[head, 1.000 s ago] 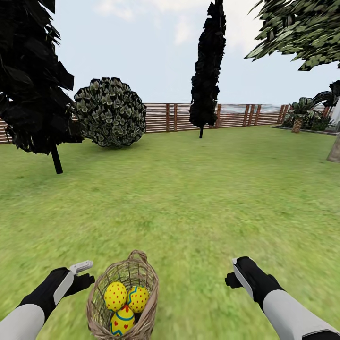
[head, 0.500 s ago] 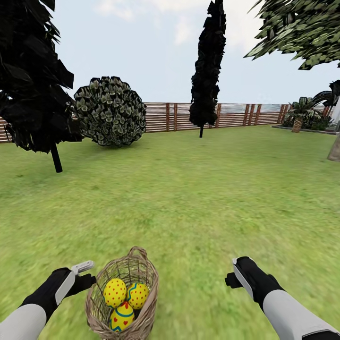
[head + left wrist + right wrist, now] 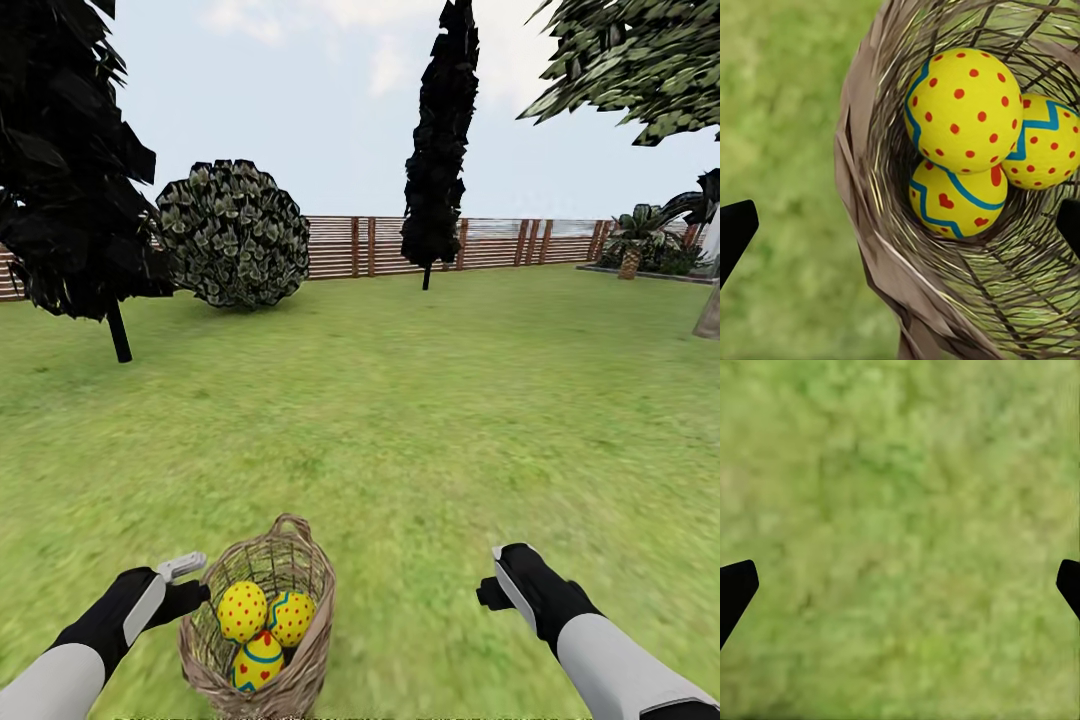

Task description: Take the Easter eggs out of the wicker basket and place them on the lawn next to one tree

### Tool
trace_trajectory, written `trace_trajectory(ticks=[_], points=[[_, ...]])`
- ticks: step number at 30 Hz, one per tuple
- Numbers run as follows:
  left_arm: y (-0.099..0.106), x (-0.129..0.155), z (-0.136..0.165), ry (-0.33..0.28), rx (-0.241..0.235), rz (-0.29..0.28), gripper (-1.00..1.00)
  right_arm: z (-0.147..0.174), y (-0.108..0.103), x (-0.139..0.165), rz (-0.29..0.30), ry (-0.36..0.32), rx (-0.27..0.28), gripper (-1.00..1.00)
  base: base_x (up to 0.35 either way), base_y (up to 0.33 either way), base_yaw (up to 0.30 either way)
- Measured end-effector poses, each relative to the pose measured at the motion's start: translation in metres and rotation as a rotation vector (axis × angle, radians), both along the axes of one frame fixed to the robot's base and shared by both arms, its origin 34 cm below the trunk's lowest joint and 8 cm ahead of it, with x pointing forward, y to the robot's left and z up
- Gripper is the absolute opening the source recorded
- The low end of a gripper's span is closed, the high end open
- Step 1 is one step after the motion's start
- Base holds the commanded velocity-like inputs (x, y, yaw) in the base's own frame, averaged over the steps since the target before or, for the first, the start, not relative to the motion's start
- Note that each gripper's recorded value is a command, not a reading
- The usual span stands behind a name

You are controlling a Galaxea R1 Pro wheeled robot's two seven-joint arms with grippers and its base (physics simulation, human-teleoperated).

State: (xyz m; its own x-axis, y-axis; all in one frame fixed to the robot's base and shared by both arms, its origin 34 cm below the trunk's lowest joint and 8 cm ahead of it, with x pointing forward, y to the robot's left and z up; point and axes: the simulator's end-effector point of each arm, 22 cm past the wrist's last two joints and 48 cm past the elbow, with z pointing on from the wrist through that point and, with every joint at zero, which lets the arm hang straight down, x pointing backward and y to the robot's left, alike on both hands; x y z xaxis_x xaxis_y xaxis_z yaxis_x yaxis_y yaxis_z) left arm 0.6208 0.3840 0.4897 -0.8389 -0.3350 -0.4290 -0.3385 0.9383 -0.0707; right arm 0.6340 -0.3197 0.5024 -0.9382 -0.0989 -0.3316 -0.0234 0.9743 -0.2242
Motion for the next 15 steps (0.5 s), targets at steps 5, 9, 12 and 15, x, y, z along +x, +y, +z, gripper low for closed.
trace_trajectory(ticks=[5,9,12,15], points=[[0.0,-0.002,-0.011,0.0,0.0,0.0,1.0,-0.01,0.0,-0.002,0.0,0.0,0.0,1.0,0.0,0.0,0.0],[0.0,-0.004,-0.019,0.0,-0.001,0.001,1.0,-0.019,0.0,-0.004,0.0,0.0,0.0,1.0,0.0,0.0,0.0],[0.0,-0.005,-0.025,-0.001,-0.001,0.001,1.0,-0.025,0.0,-0.005,0.0,0.0,0.0,1.0,0.0,0.0,0.0],[0.0,-0.006,-0.031,-0.001,-0.001,0.001,1.0,-0.031,0.0,-0.006,0.0,0.0,0.0,1.0,0.0,0.0,0.0]])
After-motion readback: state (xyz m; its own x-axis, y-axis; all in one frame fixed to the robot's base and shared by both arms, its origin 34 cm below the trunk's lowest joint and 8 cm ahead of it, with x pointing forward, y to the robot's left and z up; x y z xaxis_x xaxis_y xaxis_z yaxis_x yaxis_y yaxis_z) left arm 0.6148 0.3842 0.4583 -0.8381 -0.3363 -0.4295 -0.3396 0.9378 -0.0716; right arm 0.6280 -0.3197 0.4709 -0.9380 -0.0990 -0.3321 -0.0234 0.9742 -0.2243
